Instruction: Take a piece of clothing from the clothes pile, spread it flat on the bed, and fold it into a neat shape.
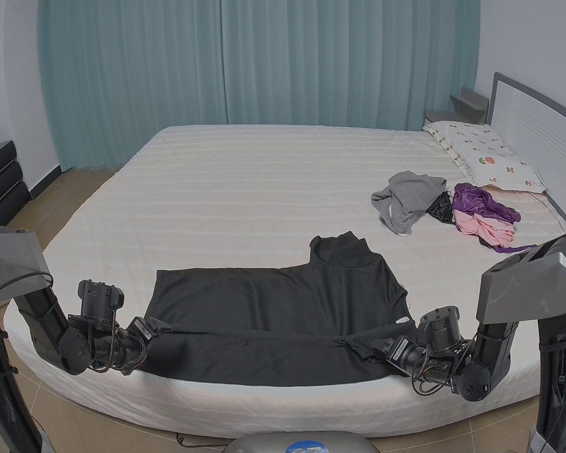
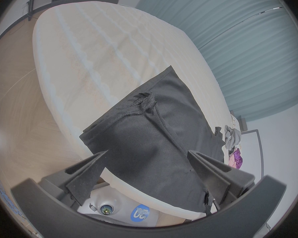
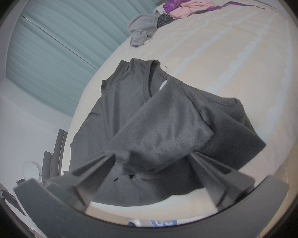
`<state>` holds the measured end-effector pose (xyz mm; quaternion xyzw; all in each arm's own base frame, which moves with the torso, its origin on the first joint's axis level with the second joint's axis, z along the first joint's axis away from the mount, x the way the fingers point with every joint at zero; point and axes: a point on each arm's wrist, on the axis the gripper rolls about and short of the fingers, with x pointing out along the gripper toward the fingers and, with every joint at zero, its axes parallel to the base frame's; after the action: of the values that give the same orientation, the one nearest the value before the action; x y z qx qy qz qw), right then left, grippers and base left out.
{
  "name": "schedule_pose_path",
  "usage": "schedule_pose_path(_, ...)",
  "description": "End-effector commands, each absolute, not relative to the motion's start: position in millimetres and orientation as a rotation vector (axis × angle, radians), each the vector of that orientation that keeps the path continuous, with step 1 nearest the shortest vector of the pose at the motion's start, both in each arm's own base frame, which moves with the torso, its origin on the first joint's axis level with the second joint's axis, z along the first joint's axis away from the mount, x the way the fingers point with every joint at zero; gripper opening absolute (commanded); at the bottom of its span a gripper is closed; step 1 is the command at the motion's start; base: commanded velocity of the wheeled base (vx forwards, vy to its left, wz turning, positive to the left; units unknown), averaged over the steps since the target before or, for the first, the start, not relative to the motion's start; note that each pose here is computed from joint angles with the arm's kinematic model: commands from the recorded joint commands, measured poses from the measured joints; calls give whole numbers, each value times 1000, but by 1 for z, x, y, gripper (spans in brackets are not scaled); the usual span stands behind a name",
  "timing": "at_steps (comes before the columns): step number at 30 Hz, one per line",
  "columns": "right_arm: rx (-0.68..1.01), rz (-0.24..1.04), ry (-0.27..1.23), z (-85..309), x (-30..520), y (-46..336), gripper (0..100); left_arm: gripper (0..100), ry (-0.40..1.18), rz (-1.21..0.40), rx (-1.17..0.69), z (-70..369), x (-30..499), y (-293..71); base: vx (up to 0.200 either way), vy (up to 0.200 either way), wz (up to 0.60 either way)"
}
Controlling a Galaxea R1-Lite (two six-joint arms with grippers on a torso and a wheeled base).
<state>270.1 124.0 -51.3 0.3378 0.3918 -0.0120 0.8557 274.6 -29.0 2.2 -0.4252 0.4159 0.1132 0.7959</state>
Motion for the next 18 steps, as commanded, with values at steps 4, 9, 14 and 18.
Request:
schedule_pose_path(4,721,-17,792,-48,275,128,0,100,896,249,-915,1,274,-28,0,0,0)
schedule_pose_path(9,724,-20,787,-44,273,126,0,100,898,249,-915,1,274,-28,0,0,0)
schedule_pose_path(14,748,-16,777,-31,266,124,0,100,898,251,-913,0,274,-28,0,0,0)
schedule_pose_path(18,756,-11,766,-21,260,121,0,100,899,249,-911,0,274,-28,0,0,0)
